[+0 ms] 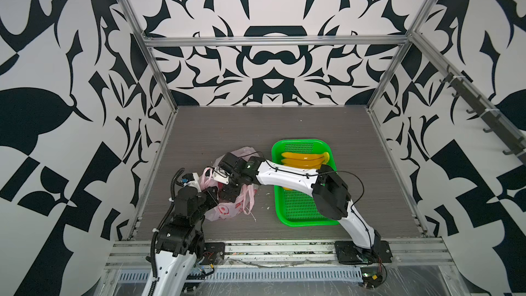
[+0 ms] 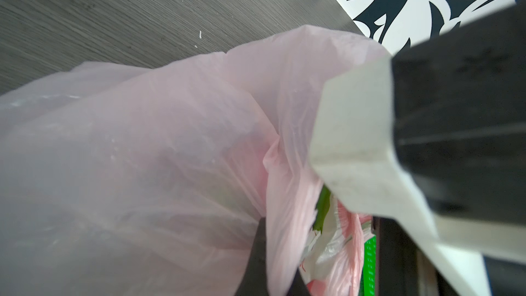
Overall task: Untie the knot of the plastic bag and take out the fruit
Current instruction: 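Push the right gripper into the bag while the left holds the bag, then work the right gripper deeper around the red dragon fruit inside the bag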
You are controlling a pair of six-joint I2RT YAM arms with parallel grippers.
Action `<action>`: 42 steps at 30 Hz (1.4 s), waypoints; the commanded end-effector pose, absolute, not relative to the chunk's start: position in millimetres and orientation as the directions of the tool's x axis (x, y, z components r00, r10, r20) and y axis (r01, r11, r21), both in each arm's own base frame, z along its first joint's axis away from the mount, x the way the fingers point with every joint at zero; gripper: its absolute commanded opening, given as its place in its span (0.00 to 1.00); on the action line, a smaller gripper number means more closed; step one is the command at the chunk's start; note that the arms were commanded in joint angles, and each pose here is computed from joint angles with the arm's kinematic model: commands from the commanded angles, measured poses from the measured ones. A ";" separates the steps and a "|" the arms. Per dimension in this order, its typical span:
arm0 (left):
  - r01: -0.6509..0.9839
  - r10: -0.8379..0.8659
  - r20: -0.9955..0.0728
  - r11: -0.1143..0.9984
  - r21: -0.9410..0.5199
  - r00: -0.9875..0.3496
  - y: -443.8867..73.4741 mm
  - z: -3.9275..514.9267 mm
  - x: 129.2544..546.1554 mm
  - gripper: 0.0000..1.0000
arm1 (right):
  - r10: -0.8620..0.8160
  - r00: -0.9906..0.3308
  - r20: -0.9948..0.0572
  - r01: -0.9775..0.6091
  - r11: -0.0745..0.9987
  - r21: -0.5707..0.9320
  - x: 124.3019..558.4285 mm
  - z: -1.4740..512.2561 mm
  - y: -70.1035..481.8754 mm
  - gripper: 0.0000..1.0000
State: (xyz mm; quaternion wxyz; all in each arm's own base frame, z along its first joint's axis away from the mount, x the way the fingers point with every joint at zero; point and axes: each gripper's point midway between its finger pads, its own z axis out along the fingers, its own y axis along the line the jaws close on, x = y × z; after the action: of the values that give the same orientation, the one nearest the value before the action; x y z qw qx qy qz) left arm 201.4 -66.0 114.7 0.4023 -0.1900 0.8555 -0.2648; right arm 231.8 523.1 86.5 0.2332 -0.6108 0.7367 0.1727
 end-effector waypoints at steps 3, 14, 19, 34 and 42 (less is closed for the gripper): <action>-0.132 -0.552 -0.587 0.785 -0.605 -0.592 -62.8 108.4 203.6 0.00 | -0.795 -0.122 -0.595 -0.977 0.202 -0.070 244.0 99.0 532.3 0.99; -0.124 -0.558 -0.589 0.779 -0.614 -0.585 -64.6 110.7 209.2 0.00 | -0.799 -0.126 -0.588 -0.972 0.219 -0.089 250.8 84.8 535.4 0.99; -0.120 -0.557 -0.600 0.782 -0.612 -0.574 -63.5 113.9 211.1 0.00 | -0.815 -0.121 -0.567 -0.970 0.219 -0.108 253.8 77.6 533.4 0.99; -0.102 -0.541 -0.629 0.797 -0.595 -0.558 -62.6 122.2 217.7 0.00 | -0.787 -0.147 -0.600 -0.959 0.262 -0.110 256.8 96.2 529.6 0.80; -0.092 -0.531 -0.638 0.804 -0.588 -0.557 -62.9 124.0 219.1 0.00 | -0.726 -0.234 -0.647 -0.941 0.337 -0.037 258.7 113.1 529.2 0.71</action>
State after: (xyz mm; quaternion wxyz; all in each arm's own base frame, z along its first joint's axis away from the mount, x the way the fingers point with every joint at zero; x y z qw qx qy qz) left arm 215.2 -63.4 113.8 0.4186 -0.1902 0.8510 -0.2537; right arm 252.8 534.6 80.8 0.2708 -0.5770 0.7520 0.1681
